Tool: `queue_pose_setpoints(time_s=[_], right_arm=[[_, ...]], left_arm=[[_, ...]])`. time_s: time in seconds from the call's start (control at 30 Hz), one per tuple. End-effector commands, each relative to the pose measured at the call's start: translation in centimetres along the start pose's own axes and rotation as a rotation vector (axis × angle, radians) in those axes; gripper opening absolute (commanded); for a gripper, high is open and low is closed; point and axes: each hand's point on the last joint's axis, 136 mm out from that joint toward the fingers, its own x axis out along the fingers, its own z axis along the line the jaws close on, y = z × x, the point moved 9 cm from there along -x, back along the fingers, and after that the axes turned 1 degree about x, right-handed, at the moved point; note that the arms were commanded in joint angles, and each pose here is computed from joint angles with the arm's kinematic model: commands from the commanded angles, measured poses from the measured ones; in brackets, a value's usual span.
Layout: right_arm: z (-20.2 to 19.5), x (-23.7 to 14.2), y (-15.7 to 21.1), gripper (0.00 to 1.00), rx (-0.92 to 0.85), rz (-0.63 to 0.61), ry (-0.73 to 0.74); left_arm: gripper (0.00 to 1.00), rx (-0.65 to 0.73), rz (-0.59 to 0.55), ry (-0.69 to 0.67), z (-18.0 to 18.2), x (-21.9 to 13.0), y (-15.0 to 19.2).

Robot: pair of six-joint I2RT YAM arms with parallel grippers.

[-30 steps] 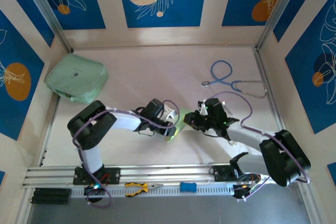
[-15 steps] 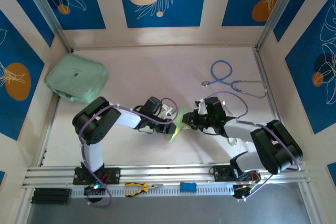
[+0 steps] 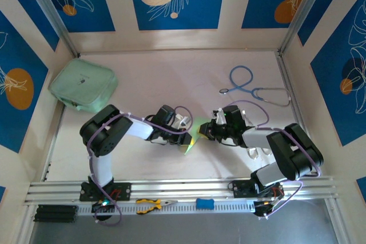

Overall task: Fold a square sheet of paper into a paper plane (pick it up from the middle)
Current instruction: Fold the wing for the fifth time at the center of the table.

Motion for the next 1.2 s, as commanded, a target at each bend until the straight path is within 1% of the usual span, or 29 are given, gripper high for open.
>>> queue_pose_setpoints(time_s=[0.0,0.27,0.4,0.7,1.17], right_arm=[[0.5,0.1,-0.4,0.13,-0.018,0.014,-0.028],[-0.1,0.4,-0.7,0.12,0.015,0.021,-0.009],[-0.2,0.4,-0.9,0.12,0.024,0.016,-0.016],[0.3,1.1,-1.2,0.12,-0.002,0.071,-0.056],[-0.1,2.7,-2.2,0.12,0.014,0.103,-0.051]], left_arm=[[0.0,-0.038,-0.023,-0.034,1.2,-0.2,0.3],[0.0,-0.054,-0.072,-0.032,1.5,-0.9,0.3],[0.0,-0.064,-0.078,-0.034,1.6,-1.0,0.3],[0.0,-0.108,-0.112,-0.043,2.3,-1.6,0.3],[0.0,-0.164,-0.118,-0.089,3.4,-1.9,0.6]])
